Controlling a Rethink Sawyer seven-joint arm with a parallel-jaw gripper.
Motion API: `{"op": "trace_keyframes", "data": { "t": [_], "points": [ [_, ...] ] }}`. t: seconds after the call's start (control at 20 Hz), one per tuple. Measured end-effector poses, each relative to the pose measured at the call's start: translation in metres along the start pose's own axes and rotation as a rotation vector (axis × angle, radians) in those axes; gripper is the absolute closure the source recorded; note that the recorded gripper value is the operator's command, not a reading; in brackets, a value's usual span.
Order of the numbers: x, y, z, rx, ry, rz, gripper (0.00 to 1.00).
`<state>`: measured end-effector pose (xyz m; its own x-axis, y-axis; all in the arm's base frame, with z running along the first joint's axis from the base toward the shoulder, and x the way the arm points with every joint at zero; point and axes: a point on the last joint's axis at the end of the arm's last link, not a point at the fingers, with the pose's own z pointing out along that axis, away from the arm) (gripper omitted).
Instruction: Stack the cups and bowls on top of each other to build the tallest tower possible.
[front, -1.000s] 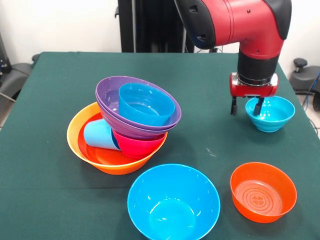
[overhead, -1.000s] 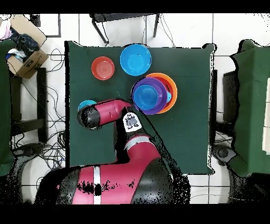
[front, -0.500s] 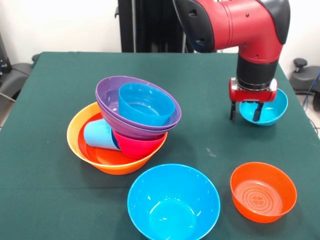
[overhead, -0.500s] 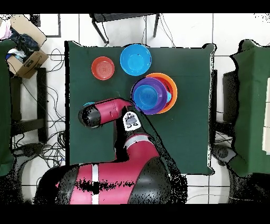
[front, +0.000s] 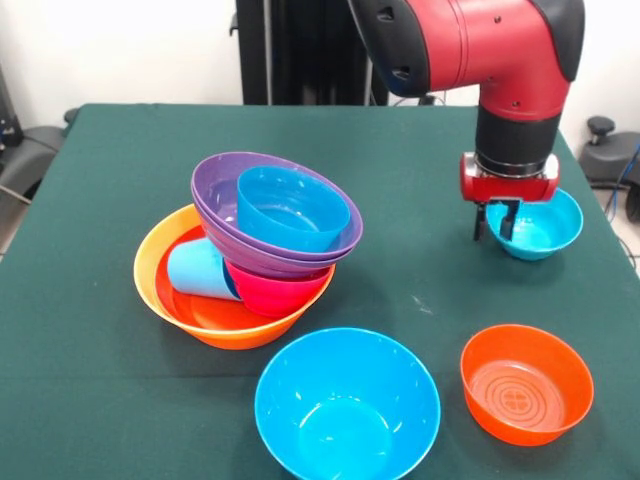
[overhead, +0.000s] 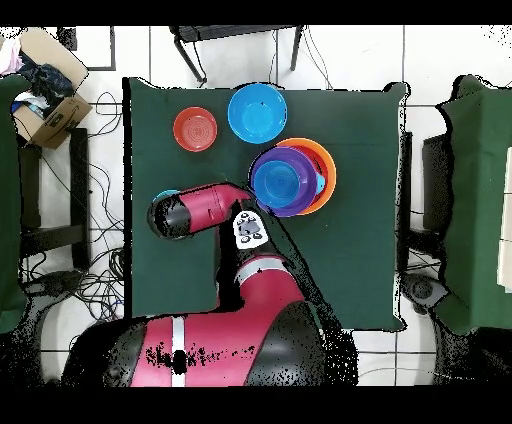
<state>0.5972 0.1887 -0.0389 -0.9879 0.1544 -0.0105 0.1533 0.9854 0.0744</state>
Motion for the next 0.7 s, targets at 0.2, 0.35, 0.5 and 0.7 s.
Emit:
{"op": "trace_keyframes", "data": {
  "t": [0.2,0.35,0.5,0.7],
  "points": [
    [-0.008,0.002,-0.010,-0.007,-0.019,0.000,1.00],
    [-0.015,0.000,-0.019,-0.010,-0.036,0.006,1.00],
    [-0.022,-0.003,-0.027,-0.013,-0.051,0.012,1.00],
    [-0.032,-0.012,-0.047,-0.028,-0.071,0.034,1.00]
  ]
}}
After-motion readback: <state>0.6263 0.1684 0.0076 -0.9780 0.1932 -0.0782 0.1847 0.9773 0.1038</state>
